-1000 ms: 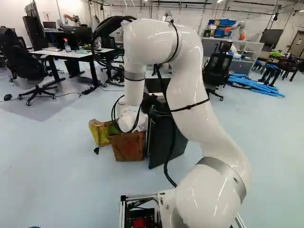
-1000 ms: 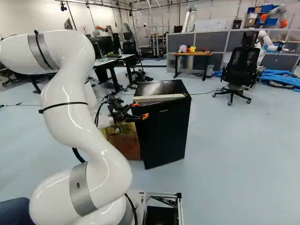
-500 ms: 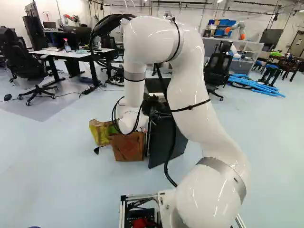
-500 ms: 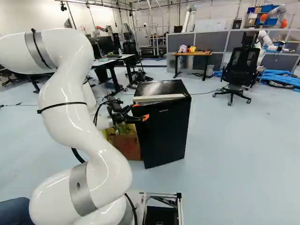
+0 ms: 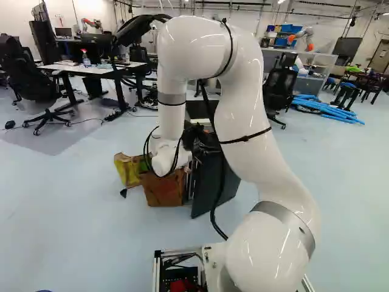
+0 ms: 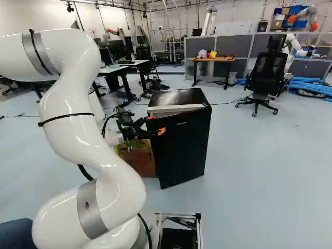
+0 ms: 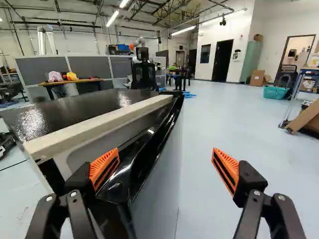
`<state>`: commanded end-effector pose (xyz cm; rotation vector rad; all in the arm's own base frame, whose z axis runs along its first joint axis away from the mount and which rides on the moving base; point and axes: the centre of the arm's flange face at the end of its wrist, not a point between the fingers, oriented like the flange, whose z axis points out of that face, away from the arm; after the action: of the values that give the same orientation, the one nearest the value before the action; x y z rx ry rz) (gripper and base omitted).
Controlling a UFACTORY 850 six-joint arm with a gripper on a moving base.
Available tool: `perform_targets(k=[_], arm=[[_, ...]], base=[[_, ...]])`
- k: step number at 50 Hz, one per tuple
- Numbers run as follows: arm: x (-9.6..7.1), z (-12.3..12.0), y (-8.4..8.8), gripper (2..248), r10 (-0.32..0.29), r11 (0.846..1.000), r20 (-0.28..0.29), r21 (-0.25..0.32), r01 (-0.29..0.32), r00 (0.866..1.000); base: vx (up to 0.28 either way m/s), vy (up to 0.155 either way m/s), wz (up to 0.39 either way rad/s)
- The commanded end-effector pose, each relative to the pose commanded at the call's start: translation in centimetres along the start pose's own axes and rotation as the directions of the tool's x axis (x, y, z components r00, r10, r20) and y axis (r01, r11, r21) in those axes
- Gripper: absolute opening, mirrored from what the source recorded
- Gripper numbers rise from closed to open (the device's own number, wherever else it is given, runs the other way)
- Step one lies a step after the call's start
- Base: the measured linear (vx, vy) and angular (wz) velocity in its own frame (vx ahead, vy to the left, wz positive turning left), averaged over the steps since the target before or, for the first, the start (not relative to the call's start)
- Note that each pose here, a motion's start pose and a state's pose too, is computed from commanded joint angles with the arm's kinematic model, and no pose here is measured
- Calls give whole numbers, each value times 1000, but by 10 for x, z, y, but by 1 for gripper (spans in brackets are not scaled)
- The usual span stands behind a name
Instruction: Grab a drink from the fridge
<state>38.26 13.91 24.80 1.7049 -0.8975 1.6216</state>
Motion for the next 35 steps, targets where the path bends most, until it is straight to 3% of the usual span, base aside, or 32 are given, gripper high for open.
perform_targets(k=[35], arm=[[-1,-29,61,247,-99,995,-6,-9,99,995]], base=[[0,0,0]])
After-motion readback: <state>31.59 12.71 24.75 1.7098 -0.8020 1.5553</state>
